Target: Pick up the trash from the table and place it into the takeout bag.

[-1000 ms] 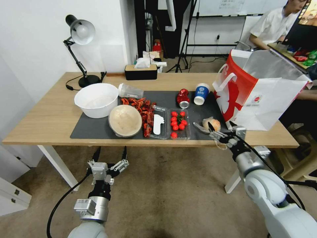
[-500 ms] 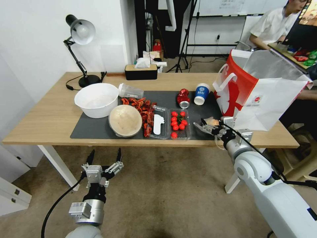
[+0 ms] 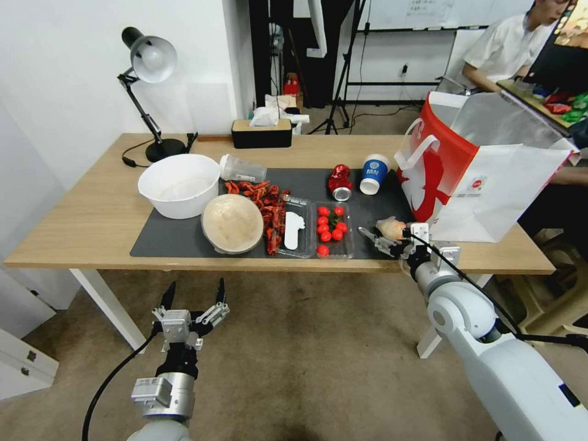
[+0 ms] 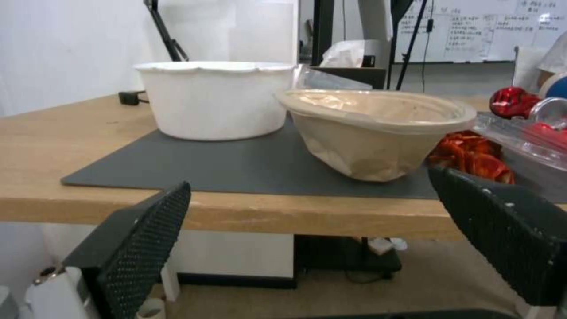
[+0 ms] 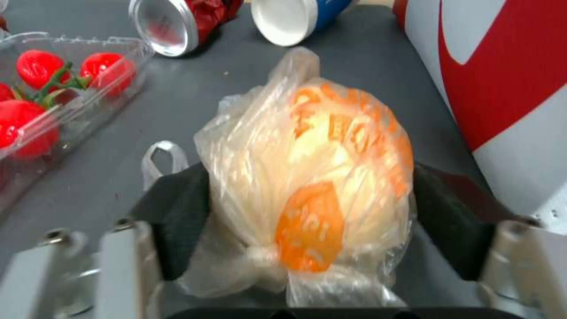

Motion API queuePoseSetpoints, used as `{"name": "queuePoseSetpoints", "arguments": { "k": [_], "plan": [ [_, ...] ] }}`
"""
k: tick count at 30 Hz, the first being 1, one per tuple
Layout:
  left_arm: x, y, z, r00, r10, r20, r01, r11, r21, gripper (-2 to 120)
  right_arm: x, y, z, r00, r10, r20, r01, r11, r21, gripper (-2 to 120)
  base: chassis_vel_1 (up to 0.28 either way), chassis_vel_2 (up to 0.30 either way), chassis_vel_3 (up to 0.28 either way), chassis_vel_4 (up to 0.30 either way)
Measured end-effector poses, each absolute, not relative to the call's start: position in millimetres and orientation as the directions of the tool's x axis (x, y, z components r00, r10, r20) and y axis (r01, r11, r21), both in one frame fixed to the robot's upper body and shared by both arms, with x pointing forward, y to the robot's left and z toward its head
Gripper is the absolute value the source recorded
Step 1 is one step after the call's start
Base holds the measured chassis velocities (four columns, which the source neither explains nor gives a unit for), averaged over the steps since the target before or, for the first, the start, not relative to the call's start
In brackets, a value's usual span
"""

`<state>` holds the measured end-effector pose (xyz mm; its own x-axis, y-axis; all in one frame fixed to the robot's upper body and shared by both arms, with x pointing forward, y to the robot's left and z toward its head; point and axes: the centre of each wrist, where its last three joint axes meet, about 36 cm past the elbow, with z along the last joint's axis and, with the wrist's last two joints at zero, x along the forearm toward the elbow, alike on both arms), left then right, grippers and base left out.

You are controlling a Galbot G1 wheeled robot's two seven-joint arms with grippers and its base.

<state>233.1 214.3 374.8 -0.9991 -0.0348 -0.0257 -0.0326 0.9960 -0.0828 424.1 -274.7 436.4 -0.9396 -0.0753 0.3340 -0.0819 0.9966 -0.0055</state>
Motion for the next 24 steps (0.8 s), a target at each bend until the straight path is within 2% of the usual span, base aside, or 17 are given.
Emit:
{"name": "queuePoseSetpoints", "arguments": {
  "k": [2, 4, 8, 10, 12, 13, 14, 17, 21, 24],
  "plan": [
    [233, 214, 375, -0.999, -0.036, -0.026, -0.034, 0.996, -0.083, 100, 424, -275, 436, -0.939, -0.074, 0.336, -0.080, 0.997, -0.005, 72, 0.000, 0.000, 0.000, 0.000],
    [233, 214, 374, -0.999, -0.041, -0.026, -0.039, 0.996, -0.083, 100, 423, -276, 436, -0.939, -0.068, 0.338, -0.074, 0.997, -0.004, 59, 0.000, 0.000, 0.000, 0.000],
    [233, 213, 375, -0.999, -0.043, -0.026, -0.040, 0.995, -0.087, 100, 423, -276, 436, -0.938, -0.065, 0.340, -0.070, 0.998, -0.003, 51, 0.000, 0.000, 0.000, 0.000],
    [234, 213, 375, -0.999, -0.043, -0.028, -0.040, 0.995, -0.089, 100, 421, -277, 437, -0.939, -0.064, 0.338, -0.069, 0.998, -0.003, 39, 0.000, 0.000, 0.000, 0.000],
    [234, 213, 375, -0.999, -0.042, -0.028, -0.040, 0.995, -0.090, 100, 420, -277, 438, -0.939, -0.065, 0.337, -0.070, 0.998, -0.003, 36, 0.000, 0.000, 0.000, 0.000],
    [233, 212, 374, -0.999, -0.042, -0.025, -0.040, 0.995, -0.090, 100, 418, -277, 440, -0.940, -0.066, 0.334, -0.071, 0.997, -0.004, 30, 0.000, 0.000, 0.000, 0.000],
    [233, 212, 374, -0.999, -0.042, -0.025, -0.040, 0.995, -0.090, 100, 418, -277, 440, -0.940, -0.066, 0.334, -0.071, 0.997, -0.004, 30, 0.000, 0.000, 0.000, 0.000],
    [231, 212, 373, -0.999, -0.040, -0.023, -0.038, 0.995, -0.092, 100, 411, -281, 449, -0.947, -0.077, 0.312, -0.085, 0.996, -0.011, 17, 0.000, 0.000, 0.000, 0.000],
    [231, 212, 373, -0.999, -0.040, -0.027, -0.037, 0.995, -0.095, 100, 405, -286, 463, -0.963, -0.095, 0.250, -0.105, 0.994, -0.024, 9, 0.000, 0.000, 0.000, 0.000],
    [231, 212, 373, -0.999, -0.039, -0.030, -0.036, 0.995, -0.096, 100, 400, -290, 477, -0.971, -0.113, 0.210, -0.126, 0.991, -0.047, 8, 0.000, 0.000, 0.000, 0.000]
  ]
}}
